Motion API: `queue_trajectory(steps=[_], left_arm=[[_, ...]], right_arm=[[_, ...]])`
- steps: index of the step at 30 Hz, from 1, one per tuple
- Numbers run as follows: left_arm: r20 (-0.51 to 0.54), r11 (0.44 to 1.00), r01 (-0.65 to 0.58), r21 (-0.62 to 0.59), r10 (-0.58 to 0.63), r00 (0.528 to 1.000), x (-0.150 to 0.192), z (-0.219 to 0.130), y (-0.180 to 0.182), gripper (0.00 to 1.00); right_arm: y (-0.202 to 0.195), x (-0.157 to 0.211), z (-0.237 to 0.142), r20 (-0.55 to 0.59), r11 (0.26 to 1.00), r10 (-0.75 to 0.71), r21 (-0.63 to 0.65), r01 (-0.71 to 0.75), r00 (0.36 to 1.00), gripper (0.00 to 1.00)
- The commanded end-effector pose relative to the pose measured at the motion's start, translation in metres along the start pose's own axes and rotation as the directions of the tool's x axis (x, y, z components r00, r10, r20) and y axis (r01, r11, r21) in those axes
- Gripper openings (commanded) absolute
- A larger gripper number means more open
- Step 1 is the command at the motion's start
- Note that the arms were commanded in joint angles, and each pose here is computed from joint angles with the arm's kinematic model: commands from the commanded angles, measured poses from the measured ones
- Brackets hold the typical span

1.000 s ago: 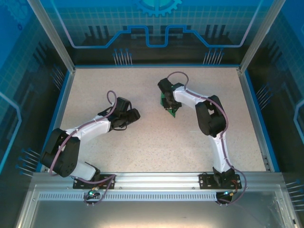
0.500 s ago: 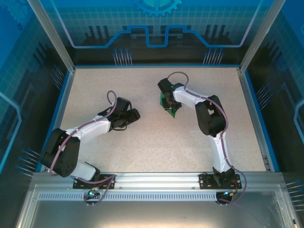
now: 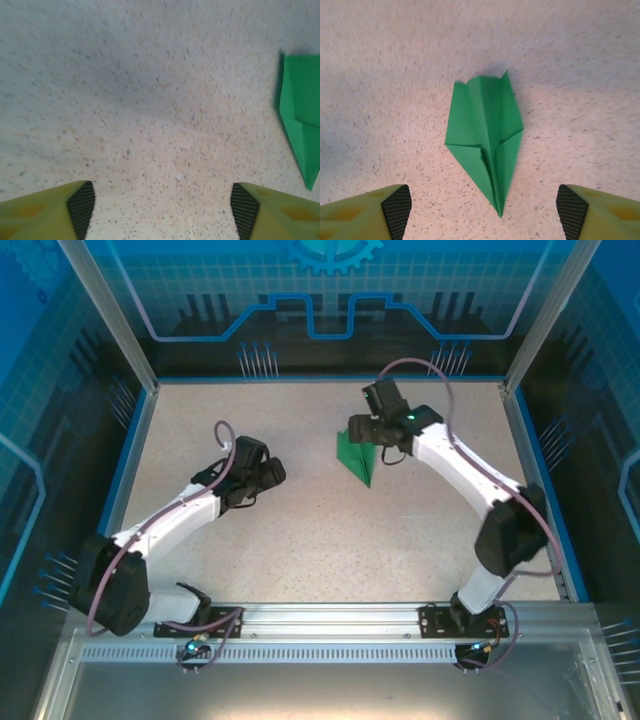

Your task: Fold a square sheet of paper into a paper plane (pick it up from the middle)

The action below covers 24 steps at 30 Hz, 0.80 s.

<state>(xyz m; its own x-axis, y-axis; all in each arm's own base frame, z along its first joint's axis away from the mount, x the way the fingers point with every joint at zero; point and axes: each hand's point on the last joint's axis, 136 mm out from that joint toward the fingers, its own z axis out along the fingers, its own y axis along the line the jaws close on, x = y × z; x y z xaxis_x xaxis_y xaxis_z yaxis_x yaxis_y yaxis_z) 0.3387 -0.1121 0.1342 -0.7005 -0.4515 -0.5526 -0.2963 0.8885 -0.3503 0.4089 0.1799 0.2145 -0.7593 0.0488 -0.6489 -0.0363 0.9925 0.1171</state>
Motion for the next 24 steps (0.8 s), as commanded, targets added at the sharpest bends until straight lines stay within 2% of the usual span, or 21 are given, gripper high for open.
queue_trajectory(steps=[1, 2, 5, 9, 15, 18, 20, 24], left_arm=[[0.141, 0.993, -0.058, -0.104, 0.073, 0.987, -0.036, -0.028, 0.021, 0.86], [0.173, 0.991, -0.066, -0.116, 0.085, 0.981, -0.042, -0.034, 0.025, 0.9], [0.266, 0.988, -0.08, -0.133, 0.113, 0.957, -0.059, -0.049, 0.037, 0.98], [0.367, 0.988, -0.071, -0.135, 0.117, 0.923, -0.073, -0.058, 0.059, 0.98], [0.445, 0.961, -0.075, -0.265, 0.191, 0.875, -0.076, -0.05, 0.101, 0.98], [0.46, 0.947, -0.106, -0.304, 0.243, 0.854, -0.072, -0.039, 0.113, 0.99], [0.453, 0.944, -0.11, -0.312, 0.249, 0.856, -0.069, -0.03, 0.124, 0.98], [0.458, 0.949, -0.197, -0.245, 0.293, 0.839, -0.063, -0.007, 0.124, 0.98]], right_arm=[[-0.049, -0.009, -0.022, 0.102, 0.993, 0.044, 0.108, -0.055, 0.994, 0.93], [-0.062, -0.01, -0.03, 0.128, 0.988, 0.052, 0.136, -0.07, 0.99, 0.99], [-0.099, -0.007, -0.048, 0.215, 0.977, 0.066, 0.185, -0.107, 0.974, 0.99], [-0.15, 0.011, -0.056, 0.297, 0.949, 0.095, 0.261, -0.177, 0.95, 1.0], [-0.208, 0.062, -0.042, 0.39, 0.903, 0.069, 0.367, -0.224, 0.918, 1.0], [-0.227, 0.091, -0.027, 0.35, 0.889, 0.103, 0.386, -0.244, 0.931, 1.0], [-0.23, 0.103, -0.015, 0.316, 0.895, 0.094, 0.389, -0.219, 0.944, 1.0], [-0.228, 0.113, 0.01, 0.276, 0.913, 0.023, 0.385, -0.133, 0.961, 0.99]])
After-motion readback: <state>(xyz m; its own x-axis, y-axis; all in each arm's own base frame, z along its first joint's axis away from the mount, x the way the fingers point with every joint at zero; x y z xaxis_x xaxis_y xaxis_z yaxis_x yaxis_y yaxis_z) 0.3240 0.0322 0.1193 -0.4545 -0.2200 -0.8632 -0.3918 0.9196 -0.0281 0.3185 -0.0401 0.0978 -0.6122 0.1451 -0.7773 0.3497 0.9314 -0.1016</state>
